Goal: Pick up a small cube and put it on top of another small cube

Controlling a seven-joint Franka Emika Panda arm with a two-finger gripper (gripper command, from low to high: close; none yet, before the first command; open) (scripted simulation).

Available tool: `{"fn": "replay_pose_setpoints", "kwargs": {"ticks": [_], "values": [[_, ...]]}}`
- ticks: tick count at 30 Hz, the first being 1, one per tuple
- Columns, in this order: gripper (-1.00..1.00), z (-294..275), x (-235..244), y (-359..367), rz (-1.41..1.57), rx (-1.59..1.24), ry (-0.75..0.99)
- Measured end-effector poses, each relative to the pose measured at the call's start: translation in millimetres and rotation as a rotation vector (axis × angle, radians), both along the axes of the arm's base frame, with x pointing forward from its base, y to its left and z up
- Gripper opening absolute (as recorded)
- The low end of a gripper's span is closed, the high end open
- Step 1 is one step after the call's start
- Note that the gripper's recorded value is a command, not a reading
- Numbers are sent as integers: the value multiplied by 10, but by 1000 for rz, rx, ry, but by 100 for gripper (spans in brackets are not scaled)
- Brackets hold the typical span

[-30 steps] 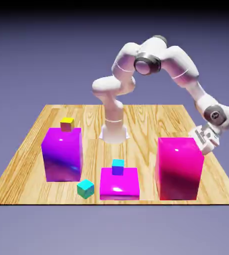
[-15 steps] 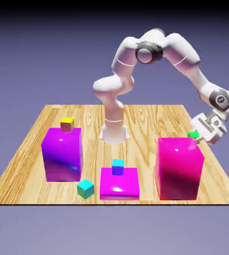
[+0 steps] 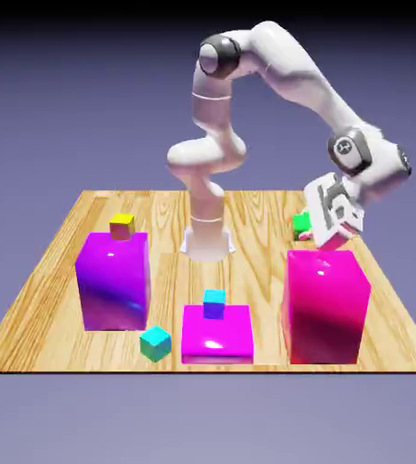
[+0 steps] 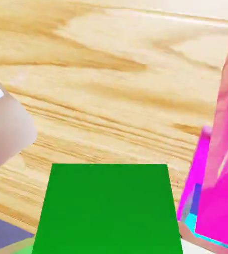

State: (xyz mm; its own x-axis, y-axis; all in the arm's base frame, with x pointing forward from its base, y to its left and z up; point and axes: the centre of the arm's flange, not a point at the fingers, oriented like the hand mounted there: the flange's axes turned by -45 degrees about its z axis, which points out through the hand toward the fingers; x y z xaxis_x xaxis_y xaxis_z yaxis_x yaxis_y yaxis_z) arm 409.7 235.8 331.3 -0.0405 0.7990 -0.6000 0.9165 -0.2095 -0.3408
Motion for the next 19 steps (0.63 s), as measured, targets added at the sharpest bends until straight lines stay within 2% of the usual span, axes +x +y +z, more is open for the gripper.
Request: {"fn": "replay_pose_setpoints", "kwargs": {"ticks": [10,12,15,16,19], "values": [[-100,-633,696,-1465,-535,-218,-259],[-100,-679,705,-1427,-504,-229,-275],[-100,-1141,520,-1637,-504,-230,-275],[100,-1239,469,-1681,-504,-229,-274],[100,-1092,545,-1616,-502,-231,-277]]}}
